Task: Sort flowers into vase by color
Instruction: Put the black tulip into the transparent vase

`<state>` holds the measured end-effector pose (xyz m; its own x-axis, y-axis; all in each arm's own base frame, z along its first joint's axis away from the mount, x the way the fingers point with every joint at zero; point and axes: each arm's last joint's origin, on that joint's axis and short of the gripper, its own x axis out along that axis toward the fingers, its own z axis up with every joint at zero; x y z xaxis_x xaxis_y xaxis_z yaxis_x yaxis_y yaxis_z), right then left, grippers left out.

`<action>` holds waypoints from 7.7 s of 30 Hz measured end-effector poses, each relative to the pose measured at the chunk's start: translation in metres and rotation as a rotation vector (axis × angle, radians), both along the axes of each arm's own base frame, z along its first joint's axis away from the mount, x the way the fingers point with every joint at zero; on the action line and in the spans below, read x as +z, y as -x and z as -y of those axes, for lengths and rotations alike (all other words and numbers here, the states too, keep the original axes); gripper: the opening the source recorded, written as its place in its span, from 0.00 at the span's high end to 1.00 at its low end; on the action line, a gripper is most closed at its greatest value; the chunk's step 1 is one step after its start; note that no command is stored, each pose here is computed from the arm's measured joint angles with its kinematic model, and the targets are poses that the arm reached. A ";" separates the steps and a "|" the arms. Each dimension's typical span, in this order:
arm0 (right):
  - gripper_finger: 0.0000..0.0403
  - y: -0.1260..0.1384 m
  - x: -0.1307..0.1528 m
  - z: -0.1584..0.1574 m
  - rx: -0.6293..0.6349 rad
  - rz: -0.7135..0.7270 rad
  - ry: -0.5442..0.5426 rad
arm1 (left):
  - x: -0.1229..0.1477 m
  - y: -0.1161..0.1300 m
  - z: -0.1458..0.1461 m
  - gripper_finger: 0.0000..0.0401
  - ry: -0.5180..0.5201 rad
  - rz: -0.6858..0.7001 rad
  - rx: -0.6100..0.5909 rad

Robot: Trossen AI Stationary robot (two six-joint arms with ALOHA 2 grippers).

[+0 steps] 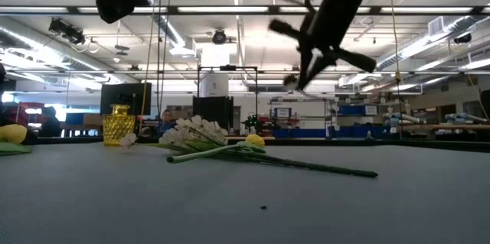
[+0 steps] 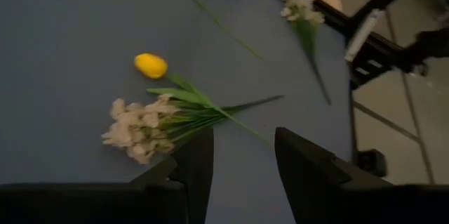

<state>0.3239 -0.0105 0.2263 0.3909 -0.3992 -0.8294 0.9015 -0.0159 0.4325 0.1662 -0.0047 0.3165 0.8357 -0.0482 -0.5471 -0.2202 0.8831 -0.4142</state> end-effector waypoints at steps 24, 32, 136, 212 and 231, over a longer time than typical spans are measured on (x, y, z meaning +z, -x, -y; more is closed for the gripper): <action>0.99 -0.043 0.067 -0.081 0.643 0.566 0.597 | 0.028 -0.012 0.002 0.61 -0.087 0.326 -0.100; 0.99 -0.046 0.079 -0.079 0.768 0.608 0.770 | 0.033 -0.026 0.002 0.61 -0.123 0.418 -0.122; 0.63 -0.022 0.038 -0.113 0.341 0.481 0.266 | 0.034 0.134 0.025 0.97 -0.072 0.745 -1.206; 0.63 -0.022 0.033 -0.116 0.556 0.426 0.140 | 0.055 0.116 0.028 0.61 0.239 0.637 -1.112; 0.63 -0.019 0.027 -0.114 0.632 0.354 0.082 | 0.075 0.099 0.050 0.65 0.420 0.685 -1.305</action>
<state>0.3431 0.1038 0.2536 0.8064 -0.0638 -0.5879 0.5337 0.5066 0.6771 0.0671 -0.0546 0.3916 0.1668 -0.9739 0.1538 0.9232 0.0994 -0.3711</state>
